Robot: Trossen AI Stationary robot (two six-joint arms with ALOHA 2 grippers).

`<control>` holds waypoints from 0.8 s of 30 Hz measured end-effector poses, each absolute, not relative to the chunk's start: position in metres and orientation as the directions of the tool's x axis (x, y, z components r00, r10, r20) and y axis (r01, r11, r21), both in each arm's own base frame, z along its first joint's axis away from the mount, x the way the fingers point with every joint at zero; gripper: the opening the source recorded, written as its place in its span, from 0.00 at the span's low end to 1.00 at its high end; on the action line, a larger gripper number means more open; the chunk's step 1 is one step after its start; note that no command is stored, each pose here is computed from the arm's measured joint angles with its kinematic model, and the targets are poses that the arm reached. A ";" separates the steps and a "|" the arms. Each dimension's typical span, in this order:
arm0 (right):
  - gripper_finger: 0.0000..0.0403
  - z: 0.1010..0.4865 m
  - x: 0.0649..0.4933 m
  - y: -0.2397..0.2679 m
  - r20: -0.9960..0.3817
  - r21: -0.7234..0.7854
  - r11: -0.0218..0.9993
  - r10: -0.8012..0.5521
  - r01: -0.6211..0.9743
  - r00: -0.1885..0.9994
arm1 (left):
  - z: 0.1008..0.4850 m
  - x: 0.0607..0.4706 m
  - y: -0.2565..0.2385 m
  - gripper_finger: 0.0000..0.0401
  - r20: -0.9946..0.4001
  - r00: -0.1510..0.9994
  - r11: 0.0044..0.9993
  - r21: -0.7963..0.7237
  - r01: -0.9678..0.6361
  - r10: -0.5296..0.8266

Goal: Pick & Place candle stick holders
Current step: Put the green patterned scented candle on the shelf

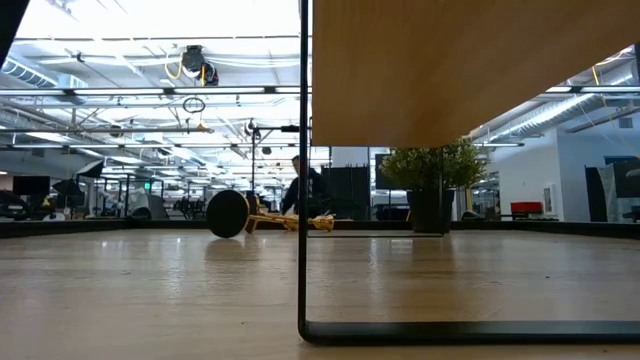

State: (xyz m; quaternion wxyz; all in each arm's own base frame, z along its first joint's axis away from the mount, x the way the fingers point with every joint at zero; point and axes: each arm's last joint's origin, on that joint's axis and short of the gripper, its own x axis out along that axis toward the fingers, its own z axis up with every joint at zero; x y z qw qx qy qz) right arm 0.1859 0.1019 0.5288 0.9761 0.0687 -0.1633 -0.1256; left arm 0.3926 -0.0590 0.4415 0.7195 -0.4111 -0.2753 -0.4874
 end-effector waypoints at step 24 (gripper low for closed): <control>0.62 0.492 0.240 0.161 0.246 -0.310 0.903 -0.226 0.297 0.943 | 0.414 0.417 -0.058 0.72 0.730 0.445 0.173 -0.420 0.891 -0.518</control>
